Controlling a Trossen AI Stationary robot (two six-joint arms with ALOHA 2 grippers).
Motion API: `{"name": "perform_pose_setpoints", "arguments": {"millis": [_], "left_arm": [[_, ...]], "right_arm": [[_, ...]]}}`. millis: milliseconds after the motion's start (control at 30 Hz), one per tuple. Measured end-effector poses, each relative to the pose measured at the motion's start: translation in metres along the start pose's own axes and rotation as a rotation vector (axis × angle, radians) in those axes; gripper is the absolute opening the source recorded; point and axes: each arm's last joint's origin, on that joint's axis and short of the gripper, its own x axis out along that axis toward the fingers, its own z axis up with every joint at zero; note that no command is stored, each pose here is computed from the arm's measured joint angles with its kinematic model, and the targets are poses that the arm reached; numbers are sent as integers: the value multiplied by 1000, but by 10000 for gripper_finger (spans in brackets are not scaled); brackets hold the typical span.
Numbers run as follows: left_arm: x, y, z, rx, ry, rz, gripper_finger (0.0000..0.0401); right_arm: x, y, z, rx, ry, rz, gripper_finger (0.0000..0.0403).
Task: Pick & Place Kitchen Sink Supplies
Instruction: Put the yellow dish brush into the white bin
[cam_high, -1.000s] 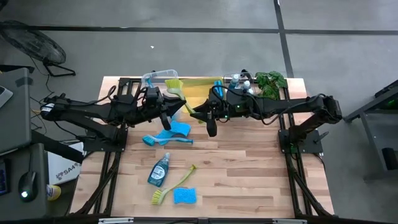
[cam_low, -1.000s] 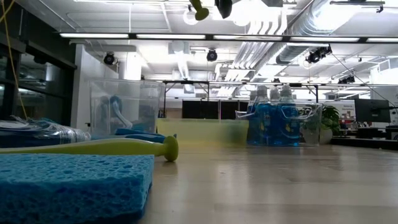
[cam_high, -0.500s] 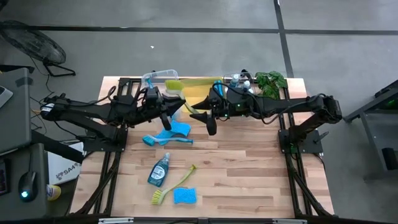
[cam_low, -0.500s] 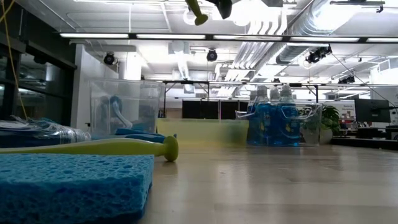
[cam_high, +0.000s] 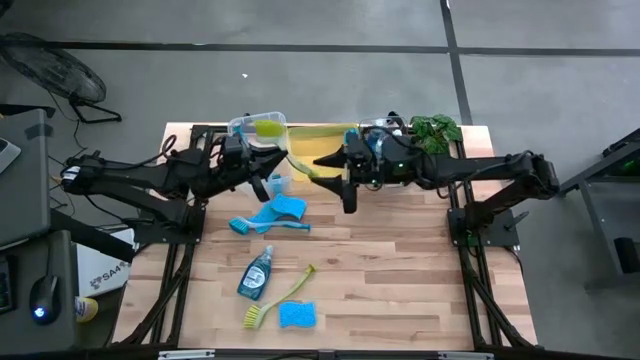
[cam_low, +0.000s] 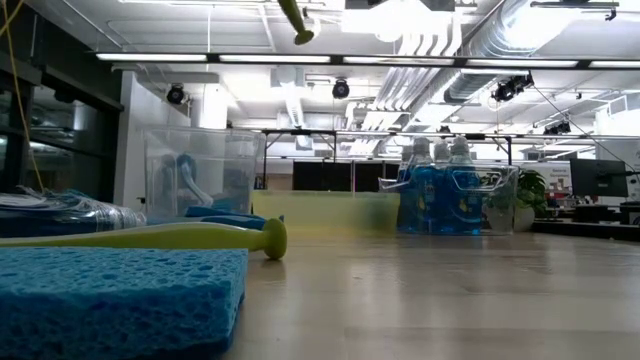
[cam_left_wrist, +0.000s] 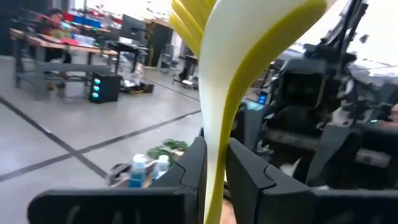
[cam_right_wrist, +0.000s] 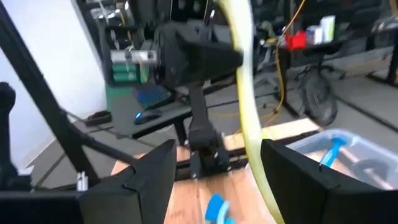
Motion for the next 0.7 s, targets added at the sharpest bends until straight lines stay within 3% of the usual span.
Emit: {"name": "perform_pose_setpoints", "arguments": {"millis": [333, 700], "left_arm": [[-20, 15, 9, 64, 38, 102, 44], [-40, 29, 15, 83, 69, 185, 44]], "right_arm": [[-24, 2, 21, -41, -78, -55, 228], [-32, 1, 25, -39, -82, -114, 228]]}}
